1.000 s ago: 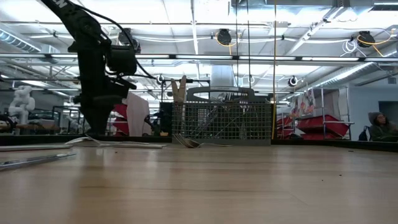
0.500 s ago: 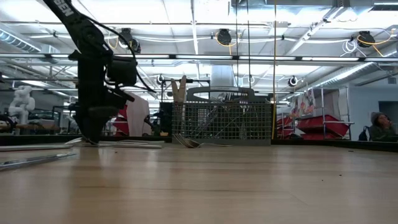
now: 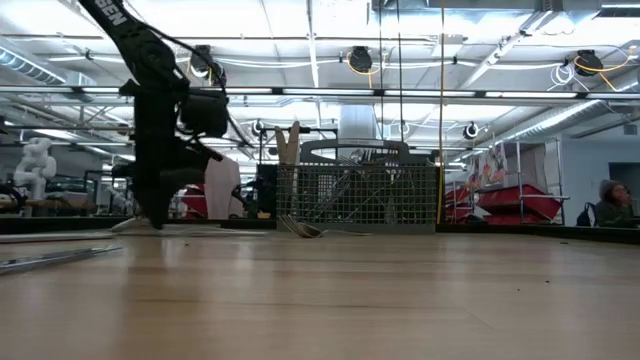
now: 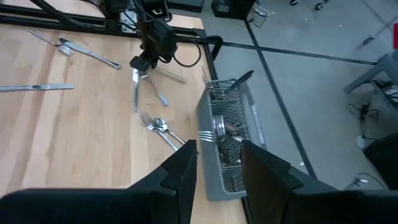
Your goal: Sort silverware
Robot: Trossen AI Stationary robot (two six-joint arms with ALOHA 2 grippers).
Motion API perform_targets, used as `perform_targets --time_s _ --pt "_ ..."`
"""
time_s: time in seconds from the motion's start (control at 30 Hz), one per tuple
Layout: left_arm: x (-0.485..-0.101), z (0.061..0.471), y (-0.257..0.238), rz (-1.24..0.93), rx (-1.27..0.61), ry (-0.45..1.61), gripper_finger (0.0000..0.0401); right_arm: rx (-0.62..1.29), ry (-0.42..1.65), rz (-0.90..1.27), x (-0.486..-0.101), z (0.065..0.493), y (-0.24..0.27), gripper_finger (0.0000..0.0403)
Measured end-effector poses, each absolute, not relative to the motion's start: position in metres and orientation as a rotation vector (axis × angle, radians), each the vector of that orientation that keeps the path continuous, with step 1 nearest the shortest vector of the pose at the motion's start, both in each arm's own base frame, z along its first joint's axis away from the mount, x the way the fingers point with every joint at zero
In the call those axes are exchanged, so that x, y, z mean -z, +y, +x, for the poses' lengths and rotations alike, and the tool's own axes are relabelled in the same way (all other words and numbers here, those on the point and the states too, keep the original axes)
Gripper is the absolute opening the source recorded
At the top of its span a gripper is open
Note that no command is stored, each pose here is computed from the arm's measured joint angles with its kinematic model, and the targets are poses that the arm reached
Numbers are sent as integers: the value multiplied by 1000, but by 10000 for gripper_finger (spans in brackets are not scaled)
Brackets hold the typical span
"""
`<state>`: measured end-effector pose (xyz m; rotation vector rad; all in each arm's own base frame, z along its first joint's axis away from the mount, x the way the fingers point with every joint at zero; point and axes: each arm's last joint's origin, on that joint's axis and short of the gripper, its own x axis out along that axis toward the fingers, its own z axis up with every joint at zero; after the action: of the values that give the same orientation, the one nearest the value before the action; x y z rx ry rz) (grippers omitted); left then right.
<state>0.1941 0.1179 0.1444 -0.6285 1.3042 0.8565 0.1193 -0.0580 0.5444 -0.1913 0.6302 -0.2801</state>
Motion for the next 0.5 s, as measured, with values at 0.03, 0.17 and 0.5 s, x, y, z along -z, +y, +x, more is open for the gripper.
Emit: perform_targets --time_s 0.03,0.17,0.5 --pt "-149 198 120 -632 -861 1278 13 297 634 -196 -545 119 -58 114" --pt "-167 212 127 -656 -844 1198 6 395 650 -223 -545 118 -61 114" --pt "-231 245 137 -721 -790 974 2 416 668 -273 -546 118 -62 114"
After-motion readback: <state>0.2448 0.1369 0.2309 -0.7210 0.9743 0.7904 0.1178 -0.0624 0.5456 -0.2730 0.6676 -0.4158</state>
